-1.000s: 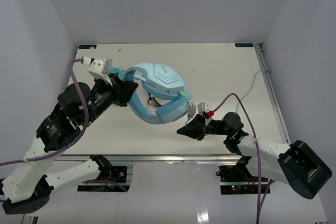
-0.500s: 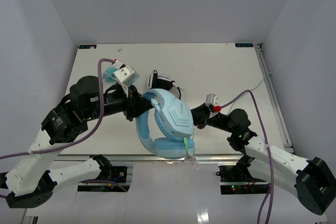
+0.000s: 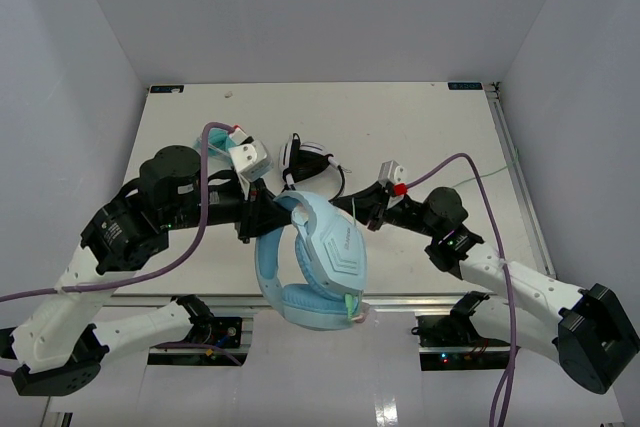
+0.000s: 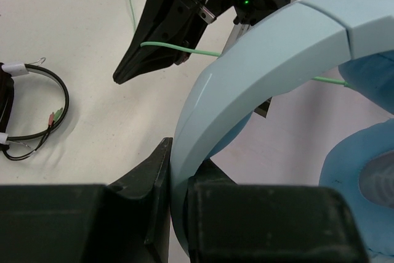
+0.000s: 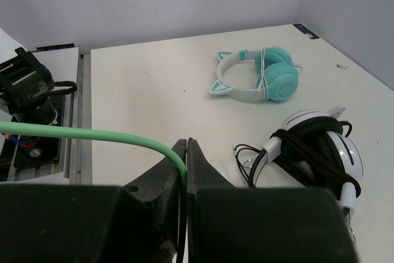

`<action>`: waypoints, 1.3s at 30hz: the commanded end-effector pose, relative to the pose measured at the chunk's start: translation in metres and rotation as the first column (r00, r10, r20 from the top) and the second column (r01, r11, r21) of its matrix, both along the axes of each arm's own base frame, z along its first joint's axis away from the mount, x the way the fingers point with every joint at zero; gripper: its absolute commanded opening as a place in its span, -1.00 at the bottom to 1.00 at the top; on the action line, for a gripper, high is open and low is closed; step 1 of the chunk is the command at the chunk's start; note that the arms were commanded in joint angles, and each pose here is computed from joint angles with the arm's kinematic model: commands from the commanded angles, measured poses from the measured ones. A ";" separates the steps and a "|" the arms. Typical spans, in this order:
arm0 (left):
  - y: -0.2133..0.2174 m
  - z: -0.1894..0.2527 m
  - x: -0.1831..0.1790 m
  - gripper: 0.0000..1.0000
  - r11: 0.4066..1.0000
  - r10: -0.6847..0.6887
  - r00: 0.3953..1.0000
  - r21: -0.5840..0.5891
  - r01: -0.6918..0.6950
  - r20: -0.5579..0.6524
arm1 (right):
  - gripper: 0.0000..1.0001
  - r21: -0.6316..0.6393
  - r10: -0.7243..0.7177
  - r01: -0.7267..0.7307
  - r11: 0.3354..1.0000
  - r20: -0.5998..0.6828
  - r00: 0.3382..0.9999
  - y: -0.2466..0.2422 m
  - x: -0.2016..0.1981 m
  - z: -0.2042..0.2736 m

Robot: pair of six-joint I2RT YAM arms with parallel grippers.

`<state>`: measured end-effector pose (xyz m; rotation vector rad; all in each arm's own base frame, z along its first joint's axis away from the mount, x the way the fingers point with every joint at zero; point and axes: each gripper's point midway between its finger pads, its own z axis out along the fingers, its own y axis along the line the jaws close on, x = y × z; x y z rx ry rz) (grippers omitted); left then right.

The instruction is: Wrap the headphones

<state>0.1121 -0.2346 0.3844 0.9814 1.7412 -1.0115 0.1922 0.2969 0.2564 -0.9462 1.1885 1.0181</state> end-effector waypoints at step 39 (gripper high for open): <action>0.017 -0.151 0.105 -1.00 0.782 0.376 0.924 0.508 -0.360 0.077 | -0.85 -0.353 -0.314 0.280 0.893 -0.040 0.949 -0.003 0.107 0.041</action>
